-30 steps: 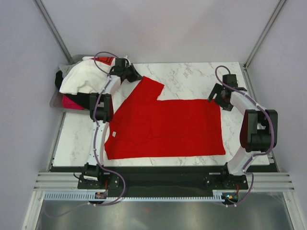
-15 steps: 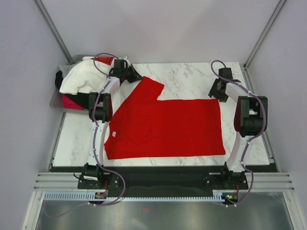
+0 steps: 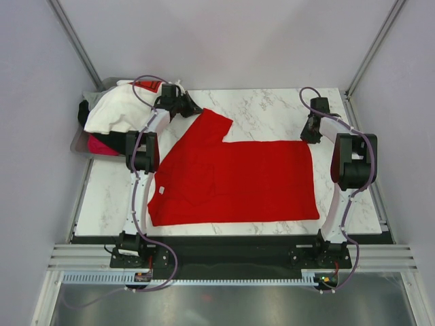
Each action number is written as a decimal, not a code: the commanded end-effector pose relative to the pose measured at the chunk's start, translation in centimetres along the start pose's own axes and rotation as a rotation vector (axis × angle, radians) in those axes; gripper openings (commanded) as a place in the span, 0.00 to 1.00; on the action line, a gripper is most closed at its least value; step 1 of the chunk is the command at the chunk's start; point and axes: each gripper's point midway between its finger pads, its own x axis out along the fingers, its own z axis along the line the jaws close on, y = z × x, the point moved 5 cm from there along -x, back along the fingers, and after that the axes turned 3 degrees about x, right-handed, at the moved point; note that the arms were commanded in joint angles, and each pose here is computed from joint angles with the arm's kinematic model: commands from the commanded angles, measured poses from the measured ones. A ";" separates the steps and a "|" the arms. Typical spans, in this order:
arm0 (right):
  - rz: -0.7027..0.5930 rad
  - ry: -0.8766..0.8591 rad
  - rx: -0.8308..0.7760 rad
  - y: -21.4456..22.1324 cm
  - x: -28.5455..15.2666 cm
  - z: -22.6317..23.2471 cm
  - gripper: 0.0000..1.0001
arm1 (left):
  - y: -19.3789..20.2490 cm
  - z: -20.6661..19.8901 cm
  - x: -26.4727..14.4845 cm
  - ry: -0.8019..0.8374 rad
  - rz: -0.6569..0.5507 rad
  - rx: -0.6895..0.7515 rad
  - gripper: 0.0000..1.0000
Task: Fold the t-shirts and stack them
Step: Fold the tshirt
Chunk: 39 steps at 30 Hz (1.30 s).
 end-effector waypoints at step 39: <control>-0.096 -0.191 0.072 6.9 -14.0 -6.1 0.00 | 15.7 -12.1 -35.6 -0.202 -0.142 0.064 0.02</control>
